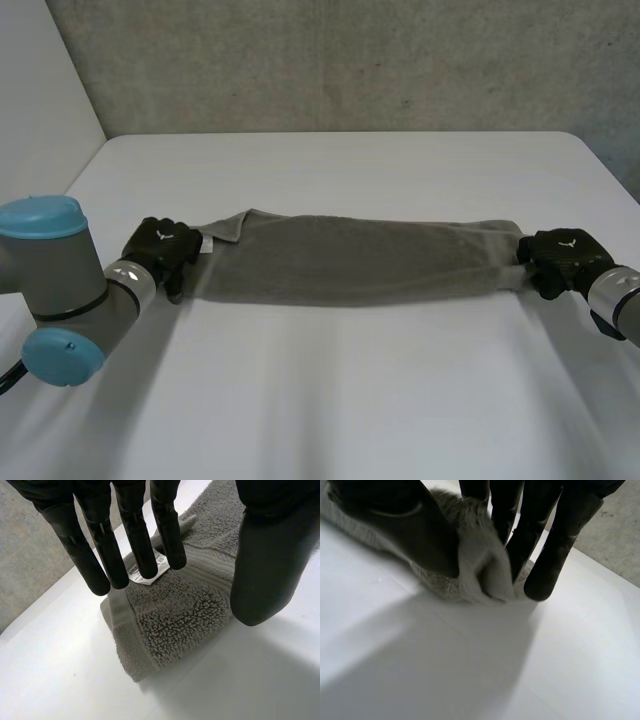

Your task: Fold the towel.

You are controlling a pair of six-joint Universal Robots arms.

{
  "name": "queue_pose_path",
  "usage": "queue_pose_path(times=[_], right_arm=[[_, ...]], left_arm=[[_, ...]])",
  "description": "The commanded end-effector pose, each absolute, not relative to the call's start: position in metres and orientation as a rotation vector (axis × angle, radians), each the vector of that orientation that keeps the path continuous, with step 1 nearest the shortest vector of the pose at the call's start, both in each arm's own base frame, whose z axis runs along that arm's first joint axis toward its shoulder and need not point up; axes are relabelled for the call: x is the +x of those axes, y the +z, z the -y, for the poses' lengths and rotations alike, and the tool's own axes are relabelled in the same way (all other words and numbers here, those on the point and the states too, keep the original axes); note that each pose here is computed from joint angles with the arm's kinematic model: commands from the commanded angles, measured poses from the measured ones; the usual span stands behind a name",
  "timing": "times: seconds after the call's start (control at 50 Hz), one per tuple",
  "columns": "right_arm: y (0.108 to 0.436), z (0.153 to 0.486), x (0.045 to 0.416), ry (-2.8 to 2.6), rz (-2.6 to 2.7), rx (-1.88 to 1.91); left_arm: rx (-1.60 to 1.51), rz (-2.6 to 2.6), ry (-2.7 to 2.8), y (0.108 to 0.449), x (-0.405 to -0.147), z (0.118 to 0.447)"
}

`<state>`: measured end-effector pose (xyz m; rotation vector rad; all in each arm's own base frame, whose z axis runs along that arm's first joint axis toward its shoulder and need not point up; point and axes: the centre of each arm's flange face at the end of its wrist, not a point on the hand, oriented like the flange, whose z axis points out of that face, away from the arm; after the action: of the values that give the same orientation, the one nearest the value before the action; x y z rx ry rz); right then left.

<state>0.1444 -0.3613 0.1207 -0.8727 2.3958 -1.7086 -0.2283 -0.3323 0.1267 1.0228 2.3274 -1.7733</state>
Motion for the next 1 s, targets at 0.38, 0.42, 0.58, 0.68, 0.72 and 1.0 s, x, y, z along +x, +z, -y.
queue_pose_path(times=[0.38, 0.42, 0.58, 0.68, 0.72, 1.0], right_arm=[[0.204, 0.395, 0.059, -1.981, -2.591, -1.003], [0.220, 0.400, 0.073, -2.052, -2.523, -1.034], [0.258, 0.380, 0.191, -2.173, -2.083, -1.262], [0.260, 0.347, 0.276, -2.204, -1.735, -1.401], [0.250, 0.335, 0.302, -2.185, -1.648, -1.433], [0.146, 0.231, 0.409, -1.758, -1.353, -1.661]], left_arm=[[0.993, -2.237, -1.904, 0.173, -0.230, 0.319], [1.011, -2.228, -1.921, 0.177, -0.235, 0.314], [1.023, -2.192, -1.969, 0.188, -0.242, 0.309], [1.014, -2.179, -2.006, 0.197, -0.245, 0.308], [1.010, -2.181, -2.022, 0.199, -0.248, 0.307], [0.969, -2.220, -2.043, 0.201, -0.247, 0.305]])
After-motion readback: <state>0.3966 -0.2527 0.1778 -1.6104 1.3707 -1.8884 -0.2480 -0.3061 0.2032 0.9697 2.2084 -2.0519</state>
